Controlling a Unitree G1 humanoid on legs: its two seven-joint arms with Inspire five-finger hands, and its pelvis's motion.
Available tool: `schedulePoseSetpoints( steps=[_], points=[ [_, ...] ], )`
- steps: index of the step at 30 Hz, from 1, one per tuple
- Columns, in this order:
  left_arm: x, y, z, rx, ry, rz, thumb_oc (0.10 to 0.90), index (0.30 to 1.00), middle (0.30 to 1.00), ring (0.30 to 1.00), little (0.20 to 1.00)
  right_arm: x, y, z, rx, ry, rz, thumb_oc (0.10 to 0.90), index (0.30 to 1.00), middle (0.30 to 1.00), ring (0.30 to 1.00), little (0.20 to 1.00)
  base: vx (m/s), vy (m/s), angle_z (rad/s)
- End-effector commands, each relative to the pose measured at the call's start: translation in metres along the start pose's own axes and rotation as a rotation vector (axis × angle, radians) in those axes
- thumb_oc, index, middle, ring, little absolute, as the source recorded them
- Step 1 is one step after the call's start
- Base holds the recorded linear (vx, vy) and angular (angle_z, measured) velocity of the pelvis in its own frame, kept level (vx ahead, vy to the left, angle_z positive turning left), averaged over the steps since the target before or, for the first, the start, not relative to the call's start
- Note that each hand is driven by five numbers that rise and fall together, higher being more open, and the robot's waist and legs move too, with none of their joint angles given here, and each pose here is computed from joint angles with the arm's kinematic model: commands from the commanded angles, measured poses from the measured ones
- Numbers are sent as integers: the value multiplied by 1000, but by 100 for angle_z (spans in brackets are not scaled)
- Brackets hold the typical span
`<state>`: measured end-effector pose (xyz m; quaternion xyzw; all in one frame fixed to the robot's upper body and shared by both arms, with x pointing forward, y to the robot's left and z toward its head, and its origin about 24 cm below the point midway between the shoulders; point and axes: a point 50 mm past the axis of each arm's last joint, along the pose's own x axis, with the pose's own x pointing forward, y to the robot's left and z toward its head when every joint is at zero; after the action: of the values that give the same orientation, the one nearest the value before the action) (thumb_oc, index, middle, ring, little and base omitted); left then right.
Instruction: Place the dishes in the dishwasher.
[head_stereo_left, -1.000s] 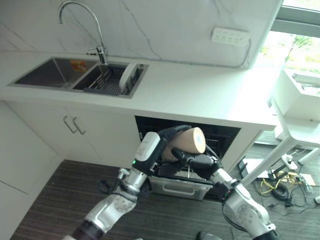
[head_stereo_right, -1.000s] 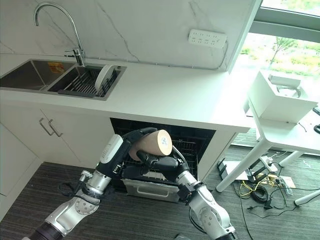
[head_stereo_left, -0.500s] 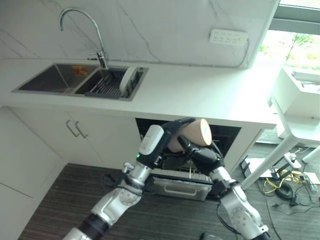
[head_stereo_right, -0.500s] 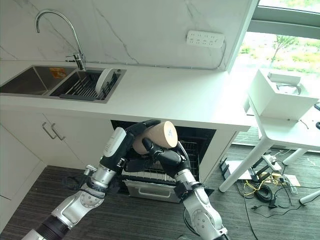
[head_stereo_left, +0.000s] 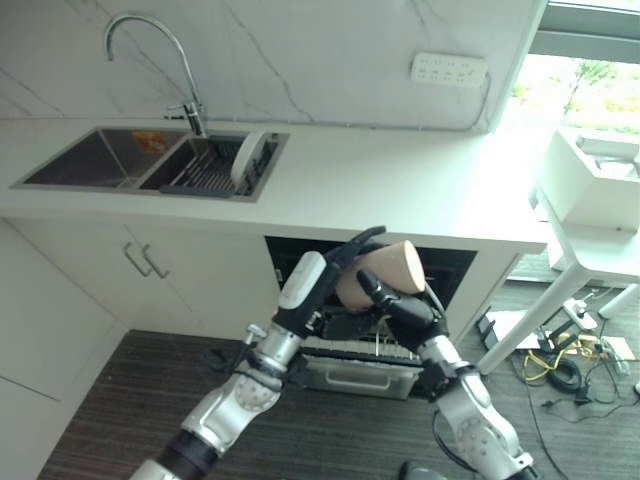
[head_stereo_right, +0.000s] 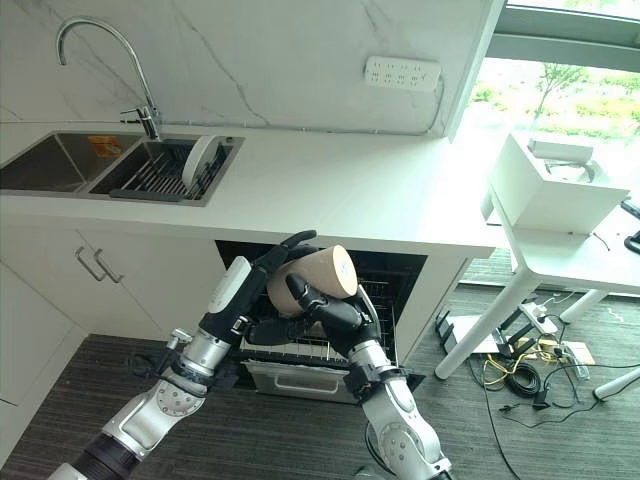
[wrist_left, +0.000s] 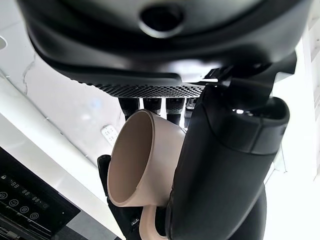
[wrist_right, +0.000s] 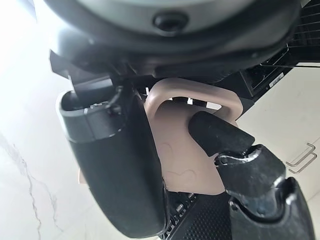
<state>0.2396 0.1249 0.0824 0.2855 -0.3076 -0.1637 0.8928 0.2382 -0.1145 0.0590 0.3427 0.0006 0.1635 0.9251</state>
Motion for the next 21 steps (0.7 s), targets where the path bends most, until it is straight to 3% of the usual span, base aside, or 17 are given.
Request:
schedulePoseSetpoints(
  steps=[1, 15, 17, 18, 21],
  points=[
    [-12, 44, -5, 44, 2, 158, 800, 900, 900, 900, 900, -8, -7, 123, 64, -720, -74, 400, 300, 300, 300, 300, 0, 0, 0],
    [-49, 97, -30, 190, 193, 416, 800, 900, 900, 900, 900, -34, -38, 146, 14, -880, -206, 400, 300, 300, 300, 300, 0, 0, 0],
    [-57, 105, -36, 158, 255, 501, 800, 900, 900, 900, 900, -38, -41, 149, 5, -903, -224, 400, 300, 300, 300, 300, -4, -1, -3],
    [-66, 114, -42, 50, 316, 627, 800, 900, 900, 900, 900, -40, -43, 151, 9, -927, -243, 400, 300, 300, 300, 300, -7, -4, -9],
    [-79, 118, -50, -133, 363, 795, 800, 900, 900, 900, 900, -43, -46, 152, 24, -955, -271, 400, 300, 300, 300, 300, -7, -13, -15]
  ],
)
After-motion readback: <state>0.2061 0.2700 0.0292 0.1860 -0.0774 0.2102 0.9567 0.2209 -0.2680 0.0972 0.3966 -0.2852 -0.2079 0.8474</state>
